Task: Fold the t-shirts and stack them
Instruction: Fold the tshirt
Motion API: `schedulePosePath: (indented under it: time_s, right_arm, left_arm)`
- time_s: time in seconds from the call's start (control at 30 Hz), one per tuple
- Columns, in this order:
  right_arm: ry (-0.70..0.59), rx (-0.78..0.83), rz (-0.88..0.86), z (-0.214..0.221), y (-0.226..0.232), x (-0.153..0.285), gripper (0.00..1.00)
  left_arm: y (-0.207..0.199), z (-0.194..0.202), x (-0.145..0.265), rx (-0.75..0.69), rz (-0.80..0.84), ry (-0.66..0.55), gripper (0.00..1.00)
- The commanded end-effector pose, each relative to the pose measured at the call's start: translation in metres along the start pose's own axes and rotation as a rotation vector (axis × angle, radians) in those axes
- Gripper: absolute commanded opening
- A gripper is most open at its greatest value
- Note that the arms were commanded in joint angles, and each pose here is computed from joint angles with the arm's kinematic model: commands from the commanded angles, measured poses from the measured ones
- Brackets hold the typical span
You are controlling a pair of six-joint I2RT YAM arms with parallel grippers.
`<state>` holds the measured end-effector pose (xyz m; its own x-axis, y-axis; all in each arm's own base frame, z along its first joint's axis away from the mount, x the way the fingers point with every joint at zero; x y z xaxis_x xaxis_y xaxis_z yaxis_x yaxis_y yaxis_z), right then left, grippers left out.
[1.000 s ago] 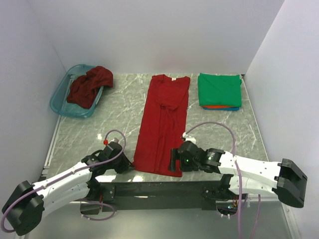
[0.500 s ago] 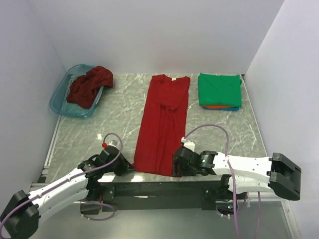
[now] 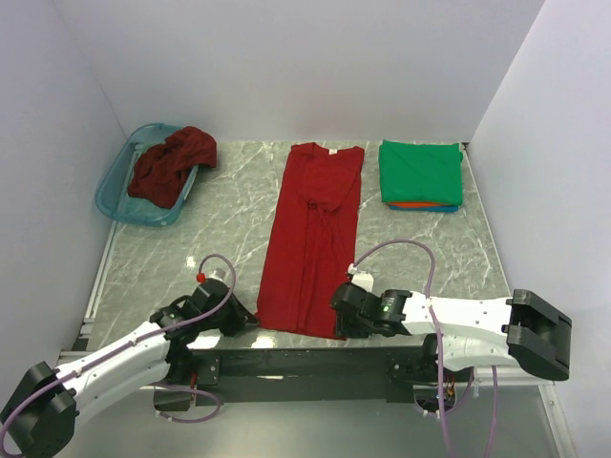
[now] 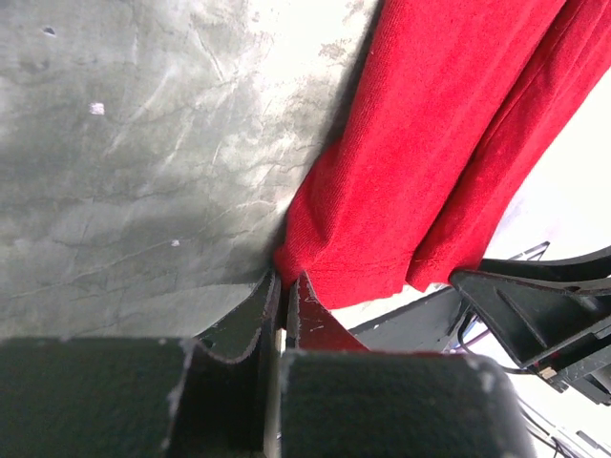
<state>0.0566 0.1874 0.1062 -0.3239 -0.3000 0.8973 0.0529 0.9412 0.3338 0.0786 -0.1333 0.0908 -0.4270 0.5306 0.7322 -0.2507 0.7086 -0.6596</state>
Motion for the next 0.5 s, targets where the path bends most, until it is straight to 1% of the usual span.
schedulePosePath:
  time_s: [0.0, 0.07, 0.1, 0.2, 0.3, 0.4, 0.47]
  right_arm:
    - [-0.022, -0.023, 0.031, 0.002, -0.005, -0.006, 0.42]
    - [-0.016, -0.016, 0.043, 0.003, -0.006, -0.006, 0.36]
    - [-0.015, -0.016, 0.047, 0.003, -0.006, -0.006, 0.31]
    - [-0.006, 0.005, 0.068, 0.007, -0.007, 0.001, 0.23]
    - [0.009, 0.026, 0.067, 0.010, -0.009, 0.009, 0.20]
    - [0.035, 0.028, 0.020, 0.013, -0.008, 0.017, 0.18]
    - [0.068, 0.025, -0.031, 0.017, -0.007, 0.022, 0.18]
  left_arm:
    - [0.008, 0.002, 0.000, -0.002, -0.037, -0.008, 0.00]
    - [0.008, 0.001, 0.002, -0.003, -0.041, -0.011, 0.00]
    - [0.010, 0.002, 0.002, 0.000, -0.057, -0.010, 0.00]
    - [0.013, 0.004, 0.004, 0.010, -0.075, 0.000, 0.00]
    - [0.013, 0.006, 0.008, 0.029, -0.079, 0.006, 0.00]
    - [0.010, 0.009, 0.016, 0.023, -0.041, 0.022, 0.00]
    - [0.010, 0.009, 0.021, 0.028, -0.050, 0.018, 0.00]
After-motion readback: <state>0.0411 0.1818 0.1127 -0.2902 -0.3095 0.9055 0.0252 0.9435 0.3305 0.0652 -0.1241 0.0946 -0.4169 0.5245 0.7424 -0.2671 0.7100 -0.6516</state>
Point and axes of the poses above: each gripper's point midway between its finger pads, its own x axis back along the fingers, its own y axis along the line the jaws close on, z = x × y, the point moved 10 cm from there along x, back along the fingers, and after that the axes turned 5 degrees about -x, right-handed, at the moved point
